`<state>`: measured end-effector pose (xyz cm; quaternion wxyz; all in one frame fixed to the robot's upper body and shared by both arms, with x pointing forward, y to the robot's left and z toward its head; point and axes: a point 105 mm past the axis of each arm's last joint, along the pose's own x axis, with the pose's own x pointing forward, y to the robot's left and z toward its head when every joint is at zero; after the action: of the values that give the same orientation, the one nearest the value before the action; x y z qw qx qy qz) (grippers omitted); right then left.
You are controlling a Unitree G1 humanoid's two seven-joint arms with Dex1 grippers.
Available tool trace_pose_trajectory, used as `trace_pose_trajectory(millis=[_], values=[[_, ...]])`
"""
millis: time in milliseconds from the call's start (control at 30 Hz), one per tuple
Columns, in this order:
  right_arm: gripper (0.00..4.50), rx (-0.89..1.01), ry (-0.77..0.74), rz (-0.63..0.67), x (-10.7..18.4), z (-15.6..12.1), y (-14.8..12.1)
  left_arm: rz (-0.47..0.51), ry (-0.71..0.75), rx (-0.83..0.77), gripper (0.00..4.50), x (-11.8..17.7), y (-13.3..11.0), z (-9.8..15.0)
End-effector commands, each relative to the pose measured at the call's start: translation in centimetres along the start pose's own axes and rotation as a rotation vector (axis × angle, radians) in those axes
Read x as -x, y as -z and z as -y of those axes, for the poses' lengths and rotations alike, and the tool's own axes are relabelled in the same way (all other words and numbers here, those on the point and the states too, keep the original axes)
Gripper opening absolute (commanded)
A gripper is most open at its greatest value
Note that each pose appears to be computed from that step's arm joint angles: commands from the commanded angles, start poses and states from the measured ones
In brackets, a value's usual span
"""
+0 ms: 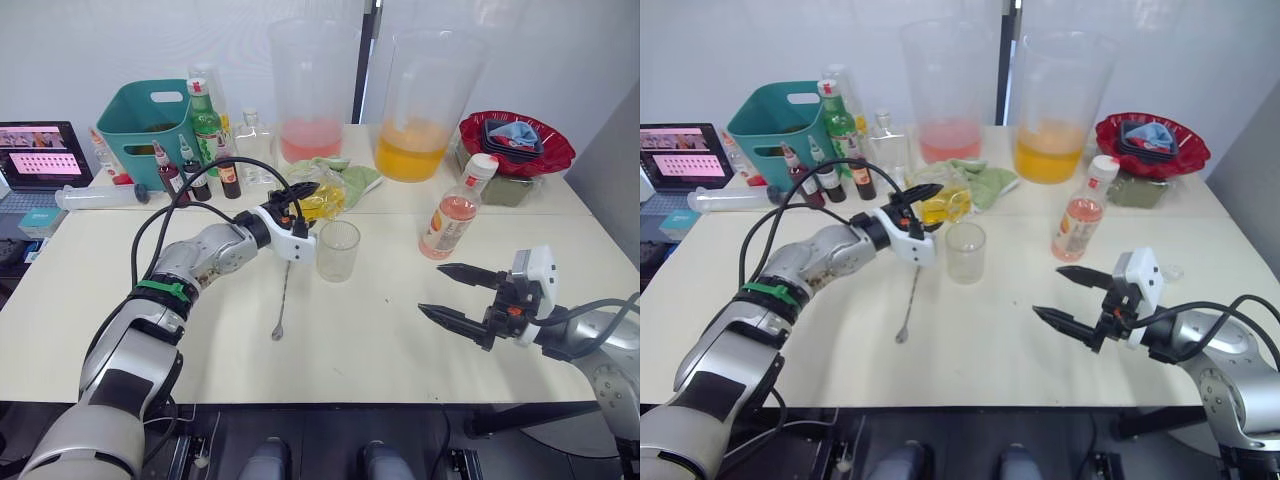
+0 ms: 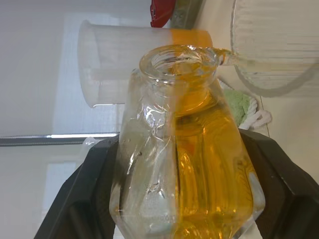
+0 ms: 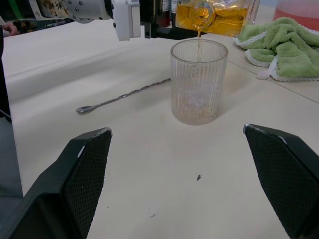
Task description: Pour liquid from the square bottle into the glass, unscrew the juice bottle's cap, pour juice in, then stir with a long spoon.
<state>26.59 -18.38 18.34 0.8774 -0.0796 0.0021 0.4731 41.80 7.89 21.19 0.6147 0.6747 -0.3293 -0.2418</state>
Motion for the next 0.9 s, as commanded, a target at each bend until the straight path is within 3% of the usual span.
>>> trace_pose_trajectory(millis=[33,533,900], values=[[4.47,0.039,0.002,0.028,-0.04,-0.02,-0.88,0.028,-0.157,-0.048,2.77,-0.50,-0.19,-4.69],[4.47,0.040,-0.003,0.025,-0.23,0.05,-0.88,0.031,-0.158,-0.052,2.77,-0.59,-0.41,-4.52],[4.47,0.045,-0.020,0.020,-0.32,0.11,-1.04,-0.009,-0.171,0.179,2.77,-0.49,0.16,-4.68]])
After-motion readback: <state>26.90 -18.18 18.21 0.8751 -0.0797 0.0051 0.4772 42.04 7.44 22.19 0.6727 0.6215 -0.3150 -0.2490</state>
